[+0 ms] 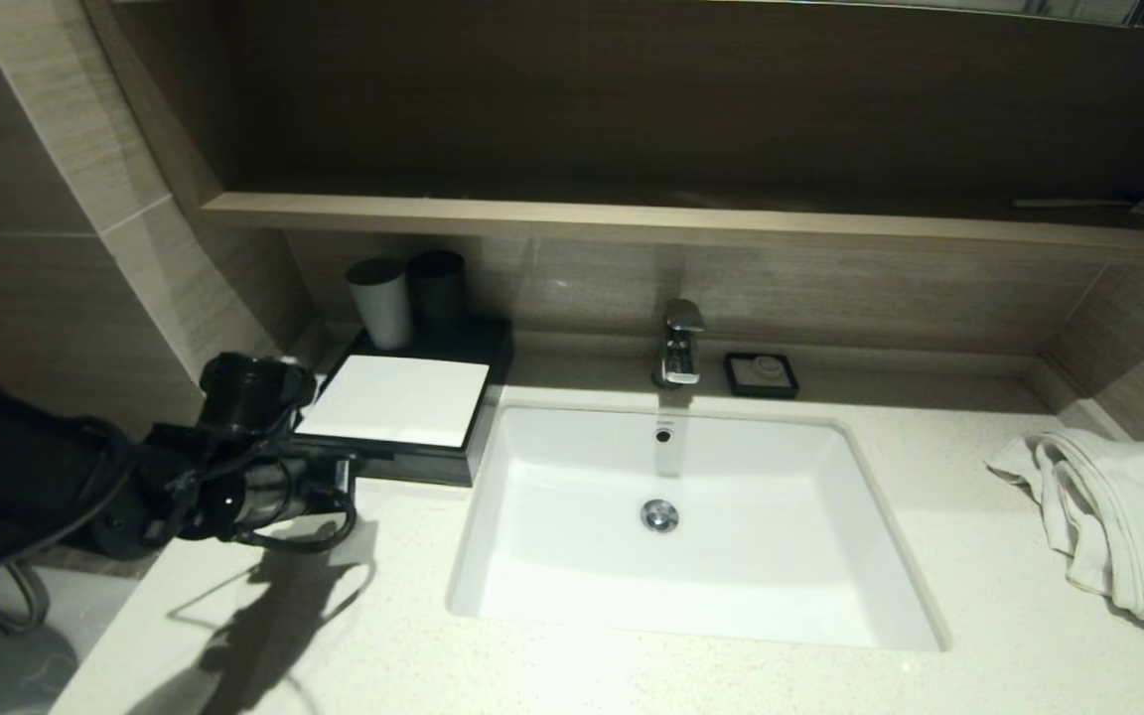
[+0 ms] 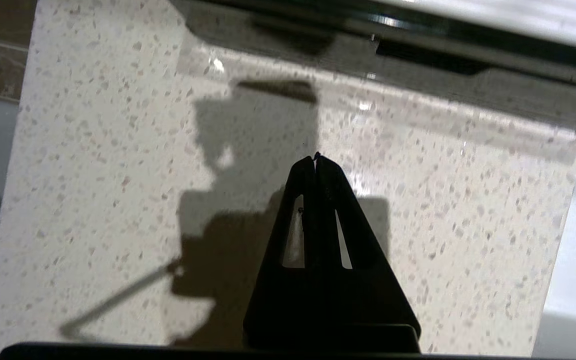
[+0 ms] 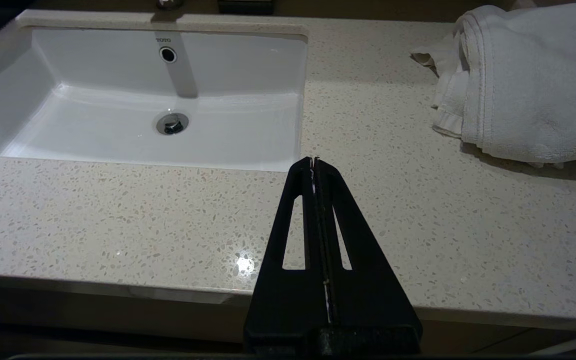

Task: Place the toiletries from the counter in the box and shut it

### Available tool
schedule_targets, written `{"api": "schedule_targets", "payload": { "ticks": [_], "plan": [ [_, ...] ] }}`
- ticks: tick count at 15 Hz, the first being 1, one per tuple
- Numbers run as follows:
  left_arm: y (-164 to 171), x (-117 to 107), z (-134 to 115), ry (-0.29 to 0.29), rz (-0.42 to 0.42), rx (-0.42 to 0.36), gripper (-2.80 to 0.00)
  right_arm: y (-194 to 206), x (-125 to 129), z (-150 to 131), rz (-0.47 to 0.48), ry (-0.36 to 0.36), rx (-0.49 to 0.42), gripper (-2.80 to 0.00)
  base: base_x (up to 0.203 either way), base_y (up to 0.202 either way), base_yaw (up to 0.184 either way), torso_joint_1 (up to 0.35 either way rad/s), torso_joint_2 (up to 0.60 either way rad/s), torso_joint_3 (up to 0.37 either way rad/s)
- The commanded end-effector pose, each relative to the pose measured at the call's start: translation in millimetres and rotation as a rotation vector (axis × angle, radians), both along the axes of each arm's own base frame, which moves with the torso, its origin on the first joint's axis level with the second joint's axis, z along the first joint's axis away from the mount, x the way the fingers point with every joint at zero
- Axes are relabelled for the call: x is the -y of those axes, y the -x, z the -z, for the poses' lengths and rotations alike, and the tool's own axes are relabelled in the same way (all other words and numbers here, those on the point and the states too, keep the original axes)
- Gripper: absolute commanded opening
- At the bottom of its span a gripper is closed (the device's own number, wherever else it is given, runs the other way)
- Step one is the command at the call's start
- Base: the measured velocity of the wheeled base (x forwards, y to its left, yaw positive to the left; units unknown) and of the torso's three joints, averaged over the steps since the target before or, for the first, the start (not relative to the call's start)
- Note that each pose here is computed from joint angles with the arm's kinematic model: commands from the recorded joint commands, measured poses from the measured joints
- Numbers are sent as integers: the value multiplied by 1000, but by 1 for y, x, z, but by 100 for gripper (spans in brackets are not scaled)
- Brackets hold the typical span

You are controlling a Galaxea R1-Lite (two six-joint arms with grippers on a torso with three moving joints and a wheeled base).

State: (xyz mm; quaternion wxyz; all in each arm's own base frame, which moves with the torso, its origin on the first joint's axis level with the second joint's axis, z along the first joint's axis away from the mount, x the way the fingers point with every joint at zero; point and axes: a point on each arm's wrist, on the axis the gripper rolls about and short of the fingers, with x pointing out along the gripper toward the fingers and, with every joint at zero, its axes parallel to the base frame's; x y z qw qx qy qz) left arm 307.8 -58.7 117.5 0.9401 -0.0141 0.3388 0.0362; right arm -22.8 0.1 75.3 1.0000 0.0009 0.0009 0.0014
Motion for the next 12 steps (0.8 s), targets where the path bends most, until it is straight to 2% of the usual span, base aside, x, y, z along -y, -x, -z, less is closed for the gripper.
{"api": "schedule_targets", "payload": {
  "ticks": [1,5,12],
  "plan": [
    [21,-4,-9,-2,5,15,-280,0,0,0,0,0,0,-280,0,0,0,0,0,0],
    [45,-9,-19,-12,25,39,-280,0,0,0,0,0,0,-280,0,0,0,0,0,0],
    [71,-17,-55,4,80,174,-280,0,0,0,0,0,0,-280,0,0,0,0,0,0]
  ]
}}
